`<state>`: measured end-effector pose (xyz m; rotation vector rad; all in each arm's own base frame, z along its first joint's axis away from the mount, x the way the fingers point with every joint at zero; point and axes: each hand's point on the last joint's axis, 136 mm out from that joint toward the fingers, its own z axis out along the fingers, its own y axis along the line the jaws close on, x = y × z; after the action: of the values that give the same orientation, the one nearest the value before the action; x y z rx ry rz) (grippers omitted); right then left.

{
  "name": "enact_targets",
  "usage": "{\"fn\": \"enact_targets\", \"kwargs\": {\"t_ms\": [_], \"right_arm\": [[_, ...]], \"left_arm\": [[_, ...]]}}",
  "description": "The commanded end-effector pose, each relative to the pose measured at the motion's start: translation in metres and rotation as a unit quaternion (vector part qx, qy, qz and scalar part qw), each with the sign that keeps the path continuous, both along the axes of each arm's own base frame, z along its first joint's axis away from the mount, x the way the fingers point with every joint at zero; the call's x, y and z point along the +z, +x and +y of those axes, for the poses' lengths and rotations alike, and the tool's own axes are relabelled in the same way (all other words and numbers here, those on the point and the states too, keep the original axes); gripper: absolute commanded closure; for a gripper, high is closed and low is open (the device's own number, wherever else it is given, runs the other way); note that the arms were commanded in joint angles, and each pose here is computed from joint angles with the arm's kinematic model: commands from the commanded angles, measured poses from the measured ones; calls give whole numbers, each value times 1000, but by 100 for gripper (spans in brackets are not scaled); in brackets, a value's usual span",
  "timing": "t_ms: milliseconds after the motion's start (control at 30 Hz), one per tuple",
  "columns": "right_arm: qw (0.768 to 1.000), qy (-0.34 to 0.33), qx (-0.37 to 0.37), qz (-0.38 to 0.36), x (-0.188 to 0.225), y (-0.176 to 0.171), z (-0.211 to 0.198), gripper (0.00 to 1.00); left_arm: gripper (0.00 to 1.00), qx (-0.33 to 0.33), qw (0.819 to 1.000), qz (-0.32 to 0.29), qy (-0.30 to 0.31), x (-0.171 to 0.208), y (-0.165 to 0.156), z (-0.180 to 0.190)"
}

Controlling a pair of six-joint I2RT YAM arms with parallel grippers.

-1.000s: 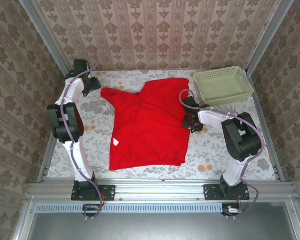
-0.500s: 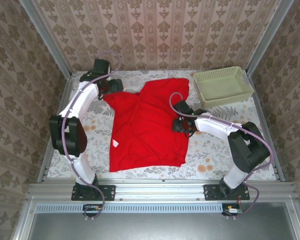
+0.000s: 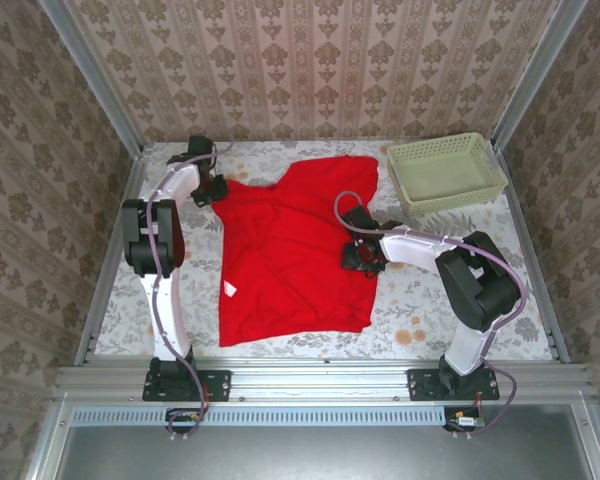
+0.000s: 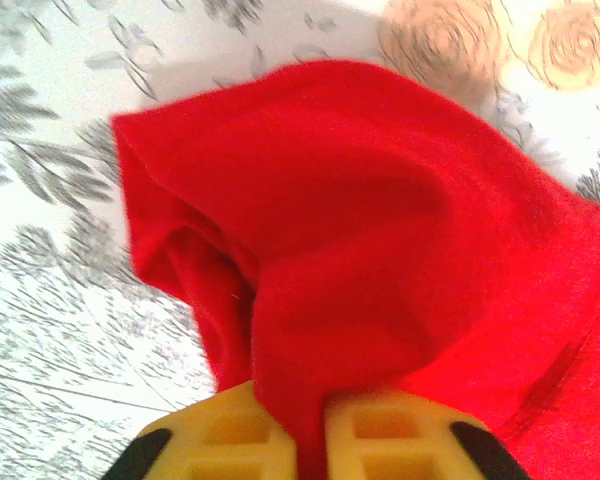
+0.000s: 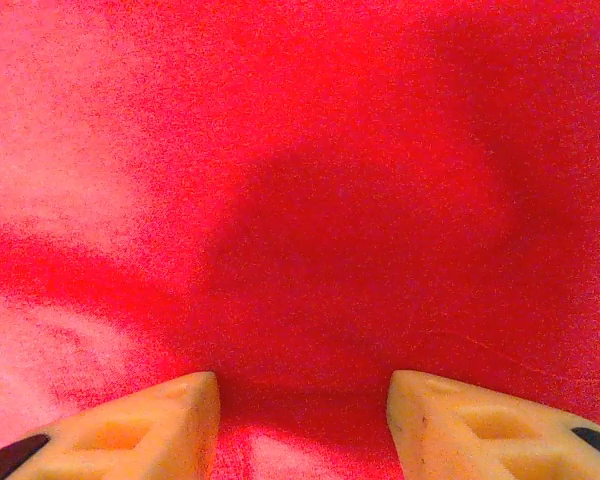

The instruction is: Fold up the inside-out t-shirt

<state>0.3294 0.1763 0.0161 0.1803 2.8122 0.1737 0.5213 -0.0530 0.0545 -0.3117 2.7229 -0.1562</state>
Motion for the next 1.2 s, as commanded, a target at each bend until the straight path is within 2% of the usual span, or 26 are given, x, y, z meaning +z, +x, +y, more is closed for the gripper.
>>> {"fn": "enact_targets", "kwargs": {"t_ms": [0,100,200,400,433,467,500,567,700,867,1000,1167], "right_arm": [[998,-32,-32,47,-30,-25,-25,49],[998,-36,-34,50,-32,-28,-30,49],[998,-38,-35,47,-31,-28,-31,49],[1000,-21,-2,0,2,-21,-22,48],[1000,-23,9,-12,12,-20,-20,48],[999,-29,23,-26,23,-21,-18,45],[998,-39,34,-38,33,-23,-17,43],[995,-57,63,-60,51,-31,-13,37],[986,-65,129,-83,73,-60,4,34],[969,-54,223,-90,71,-104,49,34],[954,-39,280,-94,62,-128,90,35],[947,-45,307,-81,40,-140,121,36]], "left_arm": [[96,33,999,-38,-8,25,20,30],[99,57,997,-47,-19,34,21,53],[97,72,995,-63,-17,48,20,68],[75,78,995,-57,-4,68,5,66],[68,87,995,-49,5,71,-3,68],[54,99,994,-44,17,76,-14,70],[46,110,993,-42,23,81,-24,72],[41,115,992,-51,12,93,-48,64],[36,76,994,-79,-18,104,-101,27],[30,51,993,-88,-56,78,-175,-5],[31,38,993,-79,-76,52,-217,-17],[27,22,991,-90,-94,29,-254,-26]]}}
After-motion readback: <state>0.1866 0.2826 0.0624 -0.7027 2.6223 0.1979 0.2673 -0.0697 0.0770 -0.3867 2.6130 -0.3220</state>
